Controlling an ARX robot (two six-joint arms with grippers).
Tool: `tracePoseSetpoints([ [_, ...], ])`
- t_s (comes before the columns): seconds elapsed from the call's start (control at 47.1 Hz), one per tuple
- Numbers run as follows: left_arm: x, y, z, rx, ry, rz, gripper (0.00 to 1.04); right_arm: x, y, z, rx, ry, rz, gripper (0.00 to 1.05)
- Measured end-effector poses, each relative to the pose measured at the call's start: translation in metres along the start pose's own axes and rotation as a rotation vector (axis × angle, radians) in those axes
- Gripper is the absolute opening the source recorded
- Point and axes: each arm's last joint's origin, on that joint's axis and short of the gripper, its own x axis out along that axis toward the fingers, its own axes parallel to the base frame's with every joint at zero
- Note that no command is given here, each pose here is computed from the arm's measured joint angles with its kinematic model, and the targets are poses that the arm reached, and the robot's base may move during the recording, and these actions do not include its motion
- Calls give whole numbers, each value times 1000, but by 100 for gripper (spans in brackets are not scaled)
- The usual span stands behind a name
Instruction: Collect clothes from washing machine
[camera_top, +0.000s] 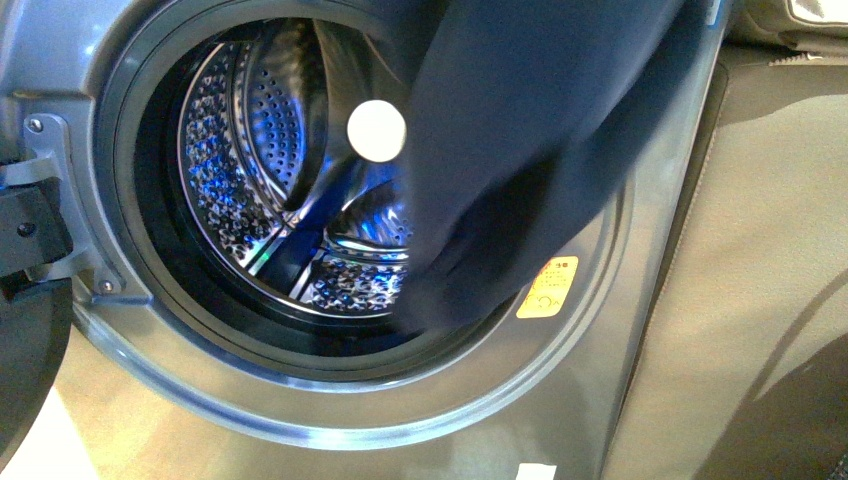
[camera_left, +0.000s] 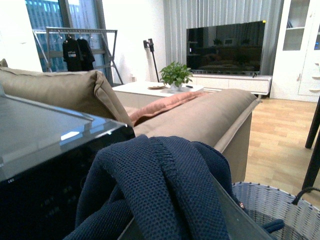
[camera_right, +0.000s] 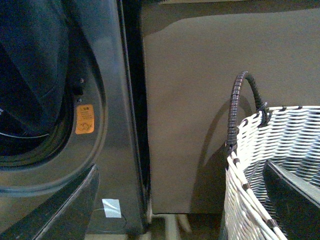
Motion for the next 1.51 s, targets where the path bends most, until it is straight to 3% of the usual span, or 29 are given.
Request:
tracePoseSetpoints([
  [0.17,0,-1,10,7,-26,1,7,0,0,0,0,0,0,97],
  [0.679,2,0,6,0,-14,5,7,0,0,0,5,1,6,97],
  [0.743,2,0,6,0,-14,6,7,3,-4,1,138,41,216,97],
  [0.828,2,0,6,0,-14,4,7,6,-11,7,236,53,289,97],
  [1.21,2,0,6,0,-14,7,7,25,-30,65,260,-73,350,97],
  [1.507,2,0,6,0,-14,7,7,46,-11,139,234,-231,610,97],
])
